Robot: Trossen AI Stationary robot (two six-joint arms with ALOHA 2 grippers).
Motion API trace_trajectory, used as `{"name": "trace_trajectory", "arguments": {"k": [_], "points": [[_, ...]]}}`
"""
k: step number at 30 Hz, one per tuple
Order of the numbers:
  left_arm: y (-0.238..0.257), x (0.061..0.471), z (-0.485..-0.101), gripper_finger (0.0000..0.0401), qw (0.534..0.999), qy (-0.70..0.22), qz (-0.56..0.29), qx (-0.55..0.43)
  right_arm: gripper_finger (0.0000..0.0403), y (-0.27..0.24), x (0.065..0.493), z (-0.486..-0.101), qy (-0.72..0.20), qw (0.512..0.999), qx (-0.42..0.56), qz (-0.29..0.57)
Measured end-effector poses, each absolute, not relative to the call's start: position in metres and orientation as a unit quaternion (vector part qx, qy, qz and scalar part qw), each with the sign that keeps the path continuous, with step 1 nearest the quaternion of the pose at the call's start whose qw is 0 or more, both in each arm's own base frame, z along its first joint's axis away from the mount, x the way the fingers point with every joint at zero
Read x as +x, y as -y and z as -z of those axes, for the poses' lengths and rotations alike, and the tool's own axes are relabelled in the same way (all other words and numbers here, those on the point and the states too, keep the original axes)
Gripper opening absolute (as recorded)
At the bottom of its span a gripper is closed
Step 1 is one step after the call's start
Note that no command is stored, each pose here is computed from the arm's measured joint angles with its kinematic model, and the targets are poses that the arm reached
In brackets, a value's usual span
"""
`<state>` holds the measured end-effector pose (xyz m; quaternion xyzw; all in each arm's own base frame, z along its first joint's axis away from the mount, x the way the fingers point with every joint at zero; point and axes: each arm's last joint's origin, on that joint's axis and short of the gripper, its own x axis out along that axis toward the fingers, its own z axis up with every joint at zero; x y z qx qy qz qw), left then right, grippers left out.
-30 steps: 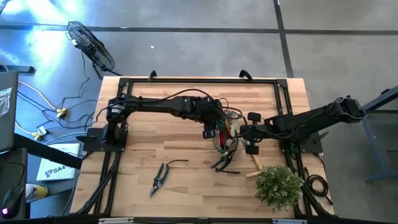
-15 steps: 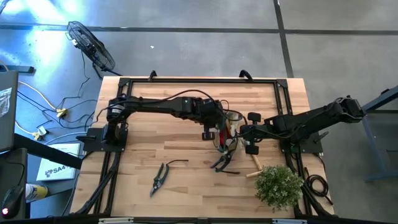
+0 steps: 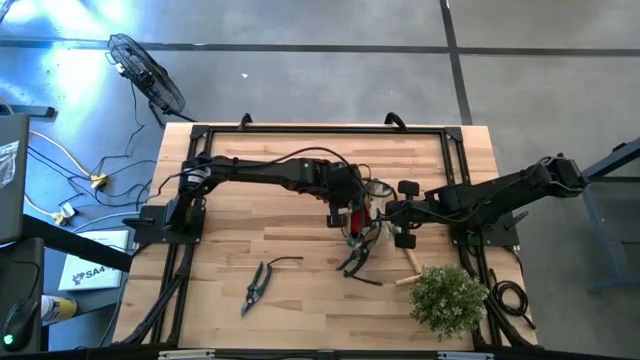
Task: Pick & Place Garden tools in Gardening bag
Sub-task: Put the bottom left brown trowel into the light brown gardening bag, then put the top green shear scissors into the light brown gardening bag
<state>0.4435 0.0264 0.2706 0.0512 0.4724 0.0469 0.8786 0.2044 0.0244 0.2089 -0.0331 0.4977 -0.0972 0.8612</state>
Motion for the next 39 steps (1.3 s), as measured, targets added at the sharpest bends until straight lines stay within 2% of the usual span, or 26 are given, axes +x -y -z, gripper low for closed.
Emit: {"name": "trace_trajectory", "arguments": {"k": [10,14,19,30,34,39], "points": [[-0.027,0.443,-0.27,0.0002,0.877,-0.474,-0.06,0.054,0.0003,-0.024,0.204,-0.209,-0.498,0.861,-0.033,0.097],[-0.026,0.443,-0.269,0.0018,0.875,-0.478,-0.062,0.051,0.0003,-0.024,0.204,-0.209,-0.498,0.861,-0.034,0.096],[-0.028,0.443,-0.271,0.0072,0.87,-0.482,-0.094,0.045,0.0003,-0.024,0.204,-0.209,-0.498,0.861,-0.034,0.097],[-0.028,0.44,-0.3,0.0239,0.873,-0.474,-0.103,0.042,0.0003,-0.025,0.204,-0.209,-0.499,0.861,-0.03,0.09],[-0.028,0.44,-0.313,0.027,0.879,-0.464,-0.102,0.046,0.0003,-0.025,0.204,-0.209,-0.499,0.861,-0.03,0.09],[-0.028,0.436,-0.337,0.0281,0.885,-0.451,-0.1,0.054,0.0003,-0.025,0.204,-0.209,-0.499,0.861,-0.03,0.09]]}}
